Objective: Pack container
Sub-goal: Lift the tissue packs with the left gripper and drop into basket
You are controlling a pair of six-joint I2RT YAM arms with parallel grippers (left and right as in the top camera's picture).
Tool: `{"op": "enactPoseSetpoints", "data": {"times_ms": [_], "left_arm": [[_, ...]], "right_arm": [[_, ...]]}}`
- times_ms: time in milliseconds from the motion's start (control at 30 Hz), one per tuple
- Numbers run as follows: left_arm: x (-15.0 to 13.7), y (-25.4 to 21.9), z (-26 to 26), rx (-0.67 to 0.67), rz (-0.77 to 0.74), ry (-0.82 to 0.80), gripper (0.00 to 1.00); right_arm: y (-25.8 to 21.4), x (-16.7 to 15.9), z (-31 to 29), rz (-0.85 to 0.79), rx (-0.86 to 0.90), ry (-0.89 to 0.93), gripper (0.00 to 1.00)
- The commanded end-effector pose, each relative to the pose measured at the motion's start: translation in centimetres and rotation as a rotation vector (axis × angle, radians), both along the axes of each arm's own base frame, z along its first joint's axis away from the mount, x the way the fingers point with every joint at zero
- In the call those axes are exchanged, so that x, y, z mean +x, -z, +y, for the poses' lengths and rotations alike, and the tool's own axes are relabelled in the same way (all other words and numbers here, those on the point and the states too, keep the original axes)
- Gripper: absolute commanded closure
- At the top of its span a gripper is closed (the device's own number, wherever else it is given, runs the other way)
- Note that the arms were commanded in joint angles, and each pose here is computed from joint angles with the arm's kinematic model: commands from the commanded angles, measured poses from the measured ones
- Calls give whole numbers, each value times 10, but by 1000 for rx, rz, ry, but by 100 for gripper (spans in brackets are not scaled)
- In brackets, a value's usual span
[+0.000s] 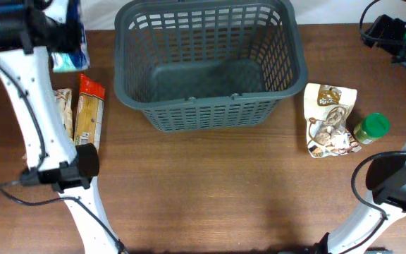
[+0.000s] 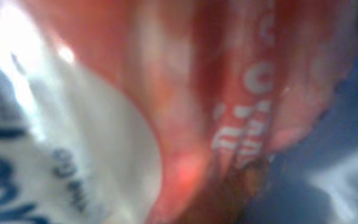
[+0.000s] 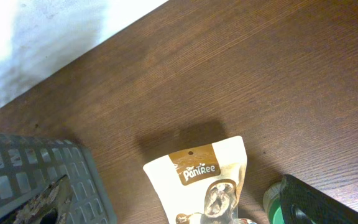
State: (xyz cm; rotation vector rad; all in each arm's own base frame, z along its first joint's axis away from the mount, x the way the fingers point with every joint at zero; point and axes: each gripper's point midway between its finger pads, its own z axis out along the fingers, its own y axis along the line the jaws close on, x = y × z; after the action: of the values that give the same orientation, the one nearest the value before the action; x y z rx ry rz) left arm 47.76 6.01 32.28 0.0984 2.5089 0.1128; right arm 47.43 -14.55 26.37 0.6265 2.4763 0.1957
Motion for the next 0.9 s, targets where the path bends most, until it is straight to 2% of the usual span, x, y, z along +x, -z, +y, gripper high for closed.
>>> {"op": "enactPoseSetpoints", "data": {"times_ms": [0, 133, 233, 367, 467, 533, 733, 867], "left_arm": [[-5, -76, -41, 5, -259, 173, 98], [-11, -117, -77, 93, -398, 342, 98], [-17, -132, -112, 248, -456, 558, 98], [-32, -120, -184, 520, -486, 1031, 98], [-37, -101, -220, 667, -475, 1274, 98], [-37, -84, -238, 718, -453, 1392, 98], [-6, -8, -257, 694, -279, 1460, 98], [26, 55, -256, 653, -157, 1379, 98]], "right_arm": [[-2, 3, -3, -9, -12, 10, 1], [-2, 3, -3, -9, -12, 10, 1], [-2, 3, -3, -9, -12, 10, 1], [-2, 3, -3, -9, -12, 10, 1], [-2, 3, -3, -9, -12, 10, 1], [-2, 3, -3, -9, -12, 10, 1], [-2, 3, -3, -9, -12, 10, 1], [-2, 3, -3, -9, -12, 10, 1]]}}
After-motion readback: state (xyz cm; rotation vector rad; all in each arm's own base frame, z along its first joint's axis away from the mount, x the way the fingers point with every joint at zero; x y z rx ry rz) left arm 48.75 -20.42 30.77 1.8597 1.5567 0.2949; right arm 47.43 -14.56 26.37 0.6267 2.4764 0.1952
